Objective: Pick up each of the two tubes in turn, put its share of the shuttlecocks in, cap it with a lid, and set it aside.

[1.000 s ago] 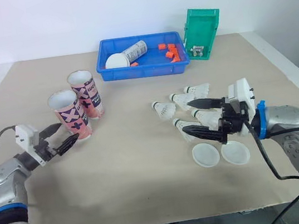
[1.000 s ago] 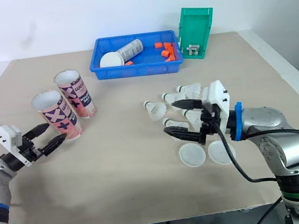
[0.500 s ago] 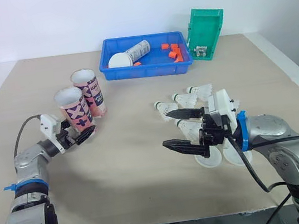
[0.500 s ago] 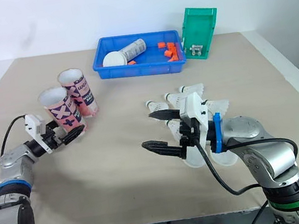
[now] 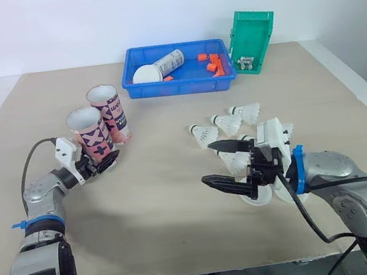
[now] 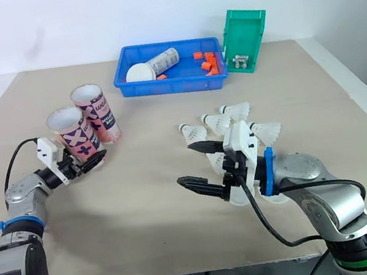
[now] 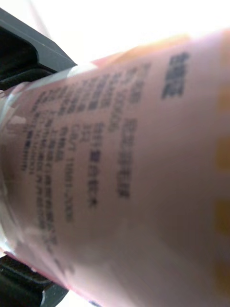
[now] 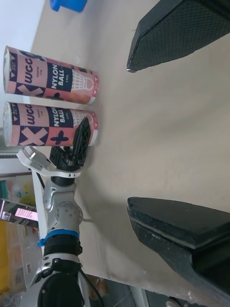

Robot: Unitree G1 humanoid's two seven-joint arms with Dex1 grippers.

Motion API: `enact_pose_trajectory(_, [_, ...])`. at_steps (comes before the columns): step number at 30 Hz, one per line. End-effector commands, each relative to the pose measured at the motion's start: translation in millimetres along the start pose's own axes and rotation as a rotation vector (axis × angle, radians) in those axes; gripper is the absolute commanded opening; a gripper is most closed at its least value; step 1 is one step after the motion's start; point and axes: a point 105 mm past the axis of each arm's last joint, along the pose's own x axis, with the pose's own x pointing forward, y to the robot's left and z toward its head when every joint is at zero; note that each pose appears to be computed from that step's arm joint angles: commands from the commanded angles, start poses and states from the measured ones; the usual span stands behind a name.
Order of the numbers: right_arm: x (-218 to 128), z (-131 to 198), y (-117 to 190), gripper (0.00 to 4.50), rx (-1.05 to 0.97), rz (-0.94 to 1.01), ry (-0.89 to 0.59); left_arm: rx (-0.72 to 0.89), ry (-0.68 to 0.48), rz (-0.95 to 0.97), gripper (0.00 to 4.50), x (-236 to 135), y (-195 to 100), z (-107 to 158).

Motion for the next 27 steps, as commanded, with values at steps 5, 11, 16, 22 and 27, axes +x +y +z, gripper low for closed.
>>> enact_pose_trajectory(5, [-17.1,11.3,-9.0,4.50,-0.048,-0.055,-0.006,0.026,-0.082,-0.051,3.78,-18.6,1.1,27.6])
enact_pose_trajectory(11, [-18.2,11.4,-12.3,4.50,-0.051,-0.055,0.001,0.005,-0.065,-0.071,3.78,-21.7,-5.6,27.8])
enact_pose_trajectory(16, [-17.6,11.3,-12.4,4.50,-0.049,-0.050,0.001,-0.016,-0.044,-0.098,3.78,-21.0,-11.4,25.0])
enact_pose_trajectory(22, [-16.5,11.0,-11.7,4.50,-0.048,-0.047,0.000,-0.047,-0.021,-0.100,3.55,-16.3,-17.4,10.3])
enact_pose_trajectory(27, [-17.5,12.3,-11.3,4.50,-0.050,-0.051,0.000,-0.038,-0.008,-0.100,2.78,-14.3,-19.6,6.3])
